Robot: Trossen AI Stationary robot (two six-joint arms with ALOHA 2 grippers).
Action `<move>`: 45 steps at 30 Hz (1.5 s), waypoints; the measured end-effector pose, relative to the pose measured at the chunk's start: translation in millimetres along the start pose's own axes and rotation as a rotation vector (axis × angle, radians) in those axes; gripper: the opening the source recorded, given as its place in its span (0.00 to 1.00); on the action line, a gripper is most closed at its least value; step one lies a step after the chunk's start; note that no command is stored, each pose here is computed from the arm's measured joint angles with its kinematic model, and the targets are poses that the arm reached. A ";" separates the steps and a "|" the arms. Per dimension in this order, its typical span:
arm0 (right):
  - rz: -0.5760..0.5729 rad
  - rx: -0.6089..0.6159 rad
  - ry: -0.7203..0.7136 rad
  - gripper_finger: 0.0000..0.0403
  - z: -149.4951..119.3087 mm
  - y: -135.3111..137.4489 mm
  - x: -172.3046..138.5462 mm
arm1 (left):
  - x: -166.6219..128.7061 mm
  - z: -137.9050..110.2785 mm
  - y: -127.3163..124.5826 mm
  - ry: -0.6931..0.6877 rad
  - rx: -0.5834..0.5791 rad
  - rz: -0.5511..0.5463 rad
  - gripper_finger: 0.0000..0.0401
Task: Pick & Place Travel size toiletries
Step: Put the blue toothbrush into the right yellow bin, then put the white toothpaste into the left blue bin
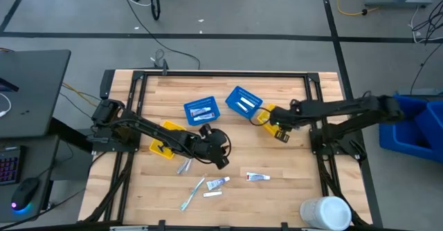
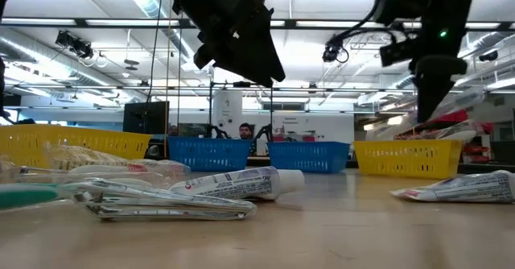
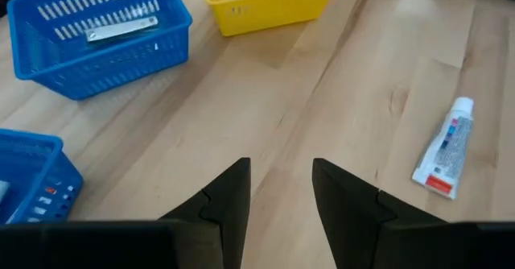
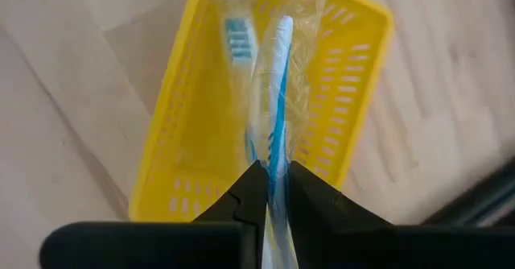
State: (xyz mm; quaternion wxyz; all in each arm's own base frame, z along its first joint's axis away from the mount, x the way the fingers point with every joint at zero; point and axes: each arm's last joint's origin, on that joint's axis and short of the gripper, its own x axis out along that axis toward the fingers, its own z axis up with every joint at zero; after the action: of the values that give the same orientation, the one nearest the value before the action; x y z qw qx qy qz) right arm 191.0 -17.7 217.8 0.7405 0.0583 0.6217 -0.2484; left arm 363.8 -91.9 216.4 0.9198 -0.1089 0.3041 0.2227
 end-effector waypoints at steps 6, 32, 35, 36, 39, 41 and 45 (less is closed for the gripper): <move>-0.026 -0.005 0.114 0.11 13.1 -2.5 27.1 | 0.0 1.2 -0.8 -0.010 -0.006 -0.008 0.36; -0.025 0.032 0.064 0.52 34.9 -5.7 12.1 | 0.0 0.8 -0.8 -0.005 -0.007 -0.013 0.36; 0.048 0.053 -0.002 0.51 41.3 3.3 -4.3 | -0.5 0.3 -2.1 0.006 -0.007 -0.033 0.36; 0.079 0.048 -0.022 0.50 42.9 8.1 -7.5 | -0.6 -0.2 -2.5 0.013 -0.006 -0.043 0.36; 0.162 -0.014 -0.067 0.48 42.5 25.5 -13.4 | -0.8 -0.7 -3.6 0.031 -0.006 -0.073 0.36; 0.208 -0.064 -0.101 0.46 40.0 38.9 -16.1 | -1.0 -1.4 -4.3 0.046 -0.004 -0.093 0.36; 0.273 -0.167 -0.160 0.44 29.0 67.3 -22.5 | -1.1 -2.1 -5.2 0.071 -0.020 -0.127 0.36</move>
State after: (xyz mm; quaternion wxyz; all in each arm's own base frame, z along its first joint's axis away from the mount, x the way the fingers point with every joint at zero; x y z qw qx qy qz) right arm 244.1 36.0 230.5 0.8169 0.0606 0.5654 -0.0969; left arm 364.4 -97.5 215.7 0.9196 -0.1450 0.3265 0.1632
